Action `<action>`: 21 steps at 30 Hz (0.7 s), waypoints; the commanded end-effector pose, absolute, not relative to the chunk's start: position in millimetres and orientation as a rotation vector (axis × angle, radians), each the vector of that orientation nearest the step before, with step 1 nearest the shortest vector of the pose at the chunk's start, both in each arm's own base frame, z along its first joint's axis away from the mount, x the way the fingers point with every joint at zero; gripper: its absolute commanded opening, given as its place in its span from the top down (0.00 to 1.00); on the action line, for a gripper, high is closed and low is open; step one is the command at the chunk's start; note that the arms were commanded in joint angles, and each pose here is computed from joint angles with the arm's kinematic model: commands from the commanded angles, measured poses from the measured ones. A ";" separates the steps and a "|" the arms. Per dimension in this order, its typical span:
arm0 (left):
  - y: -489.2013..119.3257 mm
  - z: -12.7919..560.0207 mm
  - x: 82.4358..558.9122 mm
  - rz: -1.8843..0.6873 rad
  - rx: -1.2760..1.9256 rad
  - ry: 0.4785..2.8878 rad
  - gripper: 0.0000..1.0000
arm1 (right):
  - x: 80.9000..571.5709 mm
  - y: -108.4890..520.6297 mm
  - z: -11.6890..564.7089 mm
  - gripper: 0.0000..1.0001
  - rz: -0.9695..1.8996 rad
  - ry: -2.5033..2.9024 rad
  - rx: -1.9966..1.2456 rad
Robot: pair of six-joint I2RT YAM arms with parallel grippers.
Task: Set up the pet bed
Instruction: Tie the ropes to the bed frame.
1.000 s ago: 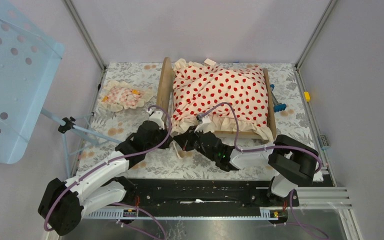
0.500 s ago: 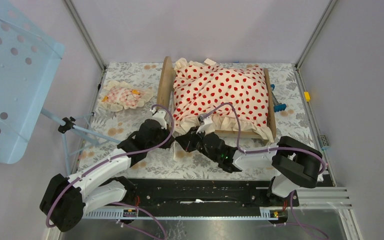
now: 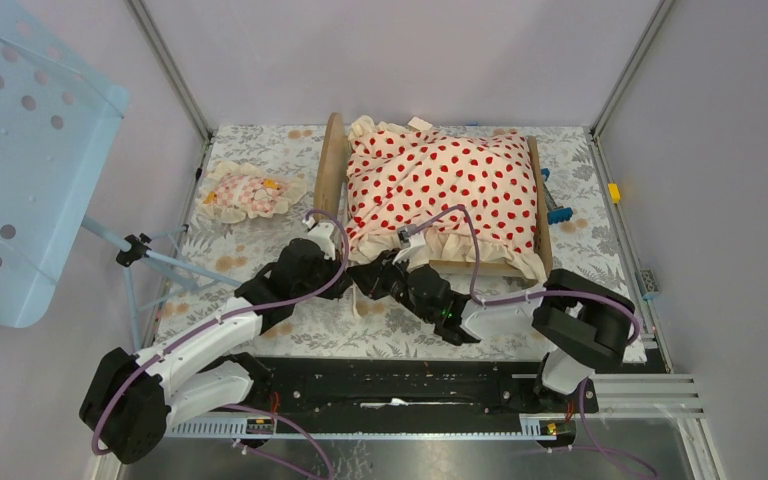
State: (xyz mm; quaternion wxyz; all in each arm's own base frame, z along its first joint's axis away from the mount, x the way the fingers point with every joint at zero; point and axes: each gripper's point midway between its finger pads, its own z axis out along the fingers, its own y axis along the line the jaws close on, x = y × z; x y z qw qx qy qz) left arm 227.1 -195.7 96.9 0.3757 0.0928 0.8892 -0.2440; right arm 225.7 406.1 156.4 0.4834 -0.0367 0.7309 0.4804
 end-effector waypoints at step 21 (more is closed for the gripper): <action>-205.4 104.0 221.7 -0.698 0.274 2.243 1.00 | 253.9 416.2 159.2 0.81 1.275 1.774 0.034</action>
